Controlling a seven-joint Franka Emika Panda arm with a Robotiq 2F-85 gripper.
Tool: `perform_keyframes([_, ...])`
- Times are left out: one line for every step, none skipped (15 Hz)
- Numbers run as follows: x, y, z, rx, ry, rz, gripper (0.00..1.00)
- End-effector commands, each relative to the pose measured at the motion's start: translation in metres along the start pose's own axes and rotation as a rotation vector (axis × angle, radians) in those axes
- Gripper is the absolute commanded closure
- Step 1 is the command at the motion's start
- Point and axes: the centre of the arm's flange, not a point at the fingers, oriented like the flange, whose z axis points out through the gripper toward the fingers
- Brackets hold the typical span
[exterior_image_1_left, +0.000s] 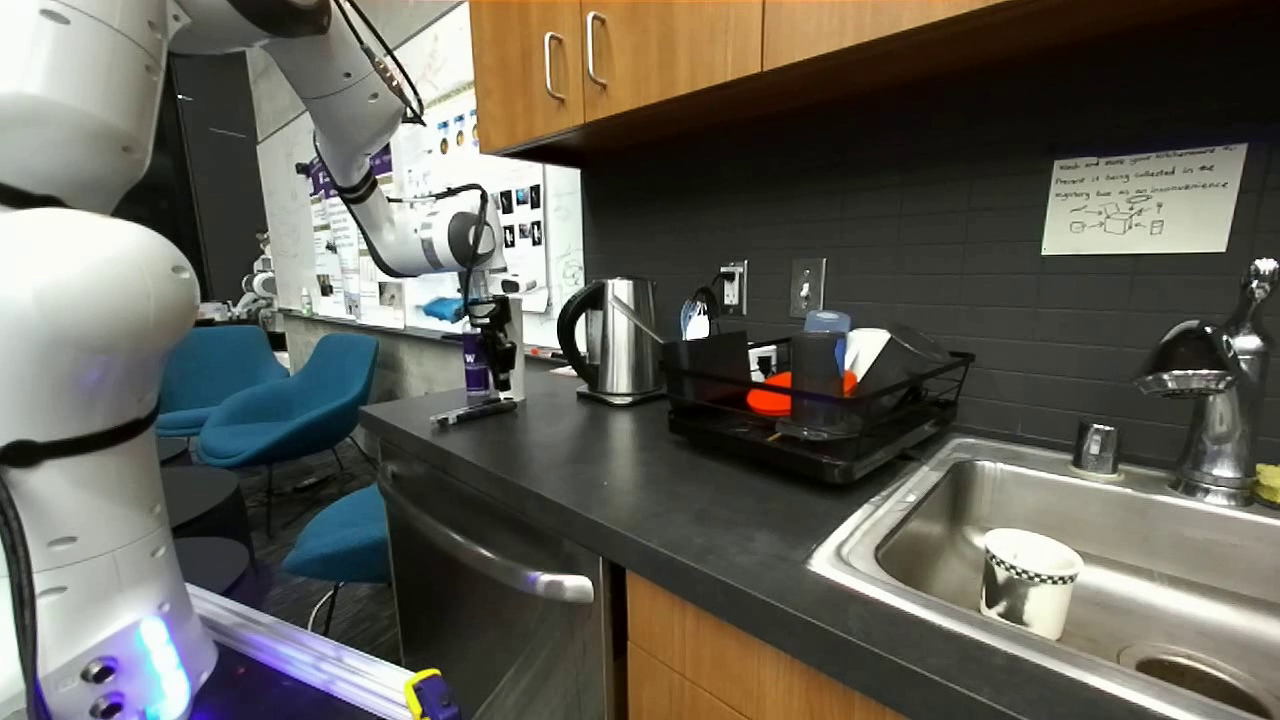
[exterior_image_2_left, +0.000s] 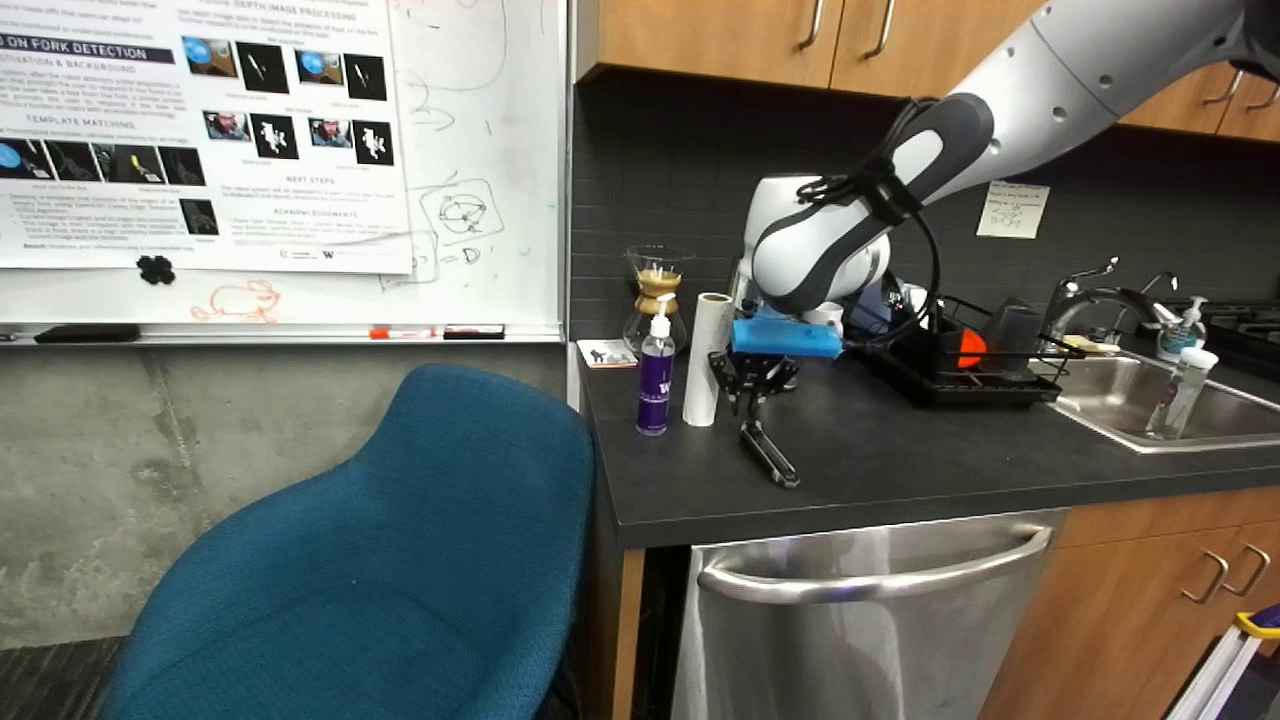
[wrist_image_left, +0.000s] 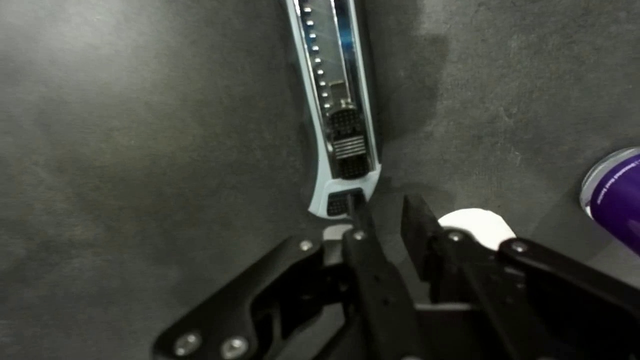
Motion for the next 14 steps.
perform_keyframes([0.003,0.0,0.004,-0.016,0.018,0.019,1.0])
perform_keyframes([0.003,0.001,0.005,-0.017,0.017,0.022,1.0])
perform_keyframes([0.004,0.002,0.006,-0.018,0.017,0.026,1.0])
perform_keyframes([0.005,0.004,0.006,-0.014,0.013,0.026,1.0])
perform_keyframes([0.005,0.005,0.007,-0.017,0.013,0.027,1.0])
perform_keyframes([0.005,0.006,0.007,-0.018,0.012,0.027,1.0])
perform_keyframes([0.005,0.007,0.008,-0.021,0.009,0.029,1.0])
perform_keyframes([0.004,0.008,0.009,-0.023,0.006,0.03,1.0])
perform_keyframes([0.003,0.01,0.01,-0.023,0.001,0.031,1.0])
perform_keyframes([0.002,0.012,0.01,-0.024,-0.001,0.033,1.0])
perform_keyframes([0.001,0.013,0.011,-0.024,-0.006,0.033,1.0])
perform_keyframes([-0.001,0.015,0.012,-0.024,-0.01,0.034,1.0])
perform_keyframes([-0.004,0.017,0.013,-0.025,-0.014,0.034,1.0])
perform_keyframes([-0.006,0.018,0.015,-0.029,-0.017,0.034,1.0])
